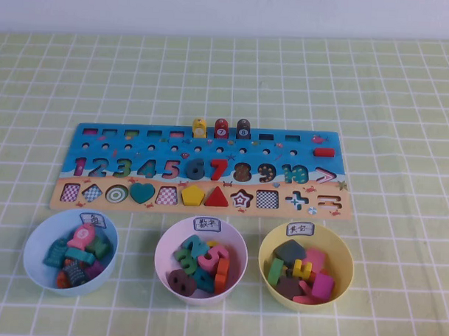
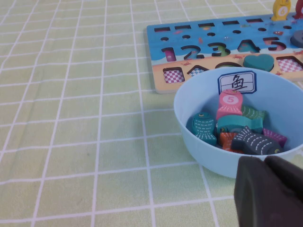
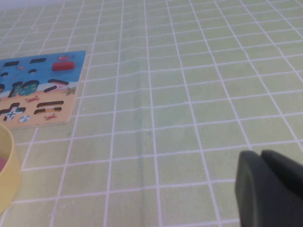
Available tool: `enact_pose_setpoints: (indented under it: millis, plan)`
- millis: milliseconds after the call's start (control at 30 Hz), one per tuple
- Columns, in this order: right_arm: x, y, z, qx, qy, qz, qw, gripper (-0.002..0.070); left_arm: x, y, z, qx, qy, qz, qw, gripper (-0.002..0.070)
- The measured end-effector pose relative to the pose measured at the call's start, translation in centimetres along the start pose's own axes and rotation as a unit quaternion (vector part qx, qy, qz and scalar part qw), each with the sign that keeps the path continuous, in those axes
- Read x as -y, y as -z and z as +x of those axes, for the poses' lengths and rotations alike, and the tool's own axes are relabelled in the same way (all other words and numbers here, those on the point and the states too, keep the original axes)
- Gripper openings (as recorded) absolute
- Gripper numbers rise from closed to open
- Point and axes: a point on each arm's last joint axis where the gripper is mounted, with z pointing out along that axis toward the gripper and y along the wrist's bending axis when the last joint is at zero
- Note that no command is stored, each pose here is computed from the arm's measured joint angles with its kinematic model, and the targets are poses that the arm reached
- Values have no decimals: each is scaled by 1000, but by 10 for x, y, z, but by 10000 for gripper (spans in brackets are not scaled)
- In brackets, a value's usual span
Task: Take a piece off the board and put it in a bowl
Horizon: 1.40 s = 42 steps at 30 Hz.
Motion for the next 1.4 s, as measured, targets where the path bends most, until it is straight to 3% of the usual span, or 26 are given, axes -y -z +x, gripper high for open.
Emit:
enact_pose_setpoints:
  millis: [867,933,1033,1100,1167,1200,1300,1400]
  plan:
    - [-1,0,0,0,-13,-5,1000,-17,0,0,0,0,0,0,1000,-5]
    - [-3,0,0,-1,-43,-16,999,-17,0,0,0,0,0,0,1000,-5]
    - [-11,1,-1,-5,-153,-58,987,-17,0,0,0,0,0,0,1000,-5]
    - [-16,1,-3,-7,-235,-89,968,-17,0,0,0,0,0,0,1000,-5]
    - [-24,3,-8,-8,-367,-137,920,-17,0,0,0,0,0,0,1000,-5]
    - [-25,4,-10,-5,-394,-146,907,-17,0,0,0,0,0,0,1000,-5]
    - [-26,5,-12,-3,-436,-160,886,-17,0,0,0,0,0,0,1000,-5]
    - [-26,4,-11,-7,-412,-156,898,-17,0,0,0,0,0,0,1000,-5]
